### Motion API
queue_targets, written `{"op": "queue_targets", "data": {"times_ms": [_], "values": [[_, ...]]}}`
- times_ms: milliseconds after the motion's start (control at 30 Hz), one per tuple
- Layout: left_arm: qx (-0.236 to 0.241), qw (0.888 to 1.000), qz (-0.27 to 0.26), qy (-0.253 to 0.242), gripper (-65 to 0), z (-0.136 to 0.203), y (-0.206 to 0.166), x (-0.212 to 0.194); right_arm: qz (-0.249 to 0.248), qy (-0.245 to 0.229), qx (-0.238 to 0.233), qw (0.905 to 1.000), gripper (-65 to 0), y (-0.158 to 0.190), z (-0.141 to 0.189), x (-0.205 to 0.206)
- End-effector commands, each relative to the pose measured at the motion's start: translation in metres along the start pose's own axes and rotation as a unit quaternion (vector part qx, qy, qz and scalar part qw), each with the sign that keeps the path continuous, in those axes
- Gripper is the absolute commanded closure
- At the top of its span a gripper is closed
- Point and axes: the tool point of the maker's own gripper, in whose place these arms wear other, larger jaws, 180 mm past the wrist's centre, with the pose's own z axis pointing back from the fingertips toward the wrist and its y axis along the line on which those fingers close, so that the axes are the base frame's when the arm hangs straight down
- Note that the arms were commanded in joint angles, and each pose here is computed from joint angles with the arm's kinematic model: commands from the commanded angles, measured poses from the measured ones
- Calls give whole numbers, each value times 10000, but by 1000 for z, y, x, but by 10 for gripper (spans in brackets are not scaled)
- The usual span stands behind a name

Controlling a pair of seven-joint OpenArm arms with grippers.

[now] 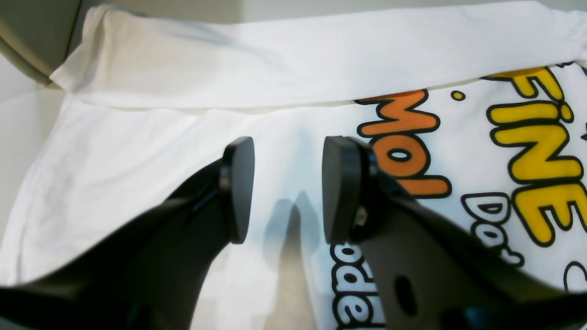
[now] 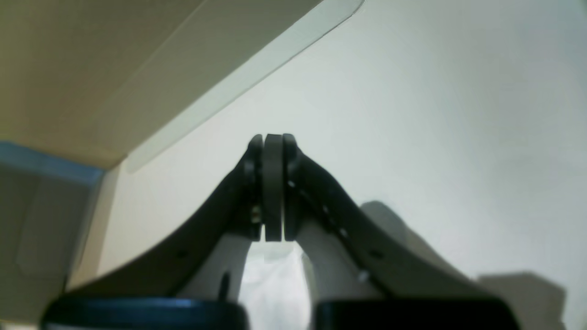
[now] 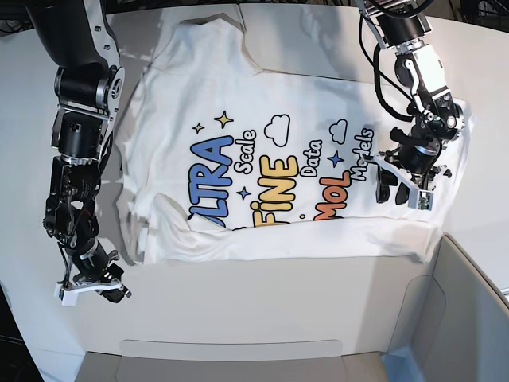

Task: Layout the t-shirt on the table in an organized manner, then fold the t-shirt properly
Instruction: 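Drag the right gripper outward along the shirt side to flatten it, then move both grippers up to the shoulder corners of the shirt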

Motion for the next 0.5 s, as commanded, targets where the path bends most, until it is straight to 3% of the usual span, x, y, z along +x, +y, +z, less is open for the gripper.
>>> {"op": "queue_targets", "data": {"times_ms": [0, 67, 167, 267, 367, 467], "values": [[12, 9995, -59, -312, -255, 1, 2, 20, 137, 1, 184, 9997, 0, 15, 0, 12], [12, 9995, -59, -312, -255, 1, 2, 20, 316, 706, 174, 9969, 0, 16, 0, -20], [18, 9995, -55, -313, -255, 2, 3, 20, 696, 1231, 203, 9897, -11, 19, 12, -40], [31, 9995, -47, -307, -255, 2, 4, 20, 1355, 1238, 556, 9814, -62, 47, 36, -62], [18, 9995, -54, -305, -255, 2, 3, 20, 2014, 1245, 942, 9670, -77, 81, 57, -86], [18, 9995, -54, -305, -255, 2, 3, 20, 2517, 1321, 931, 9542, -77, 87, 66, -100]]}}
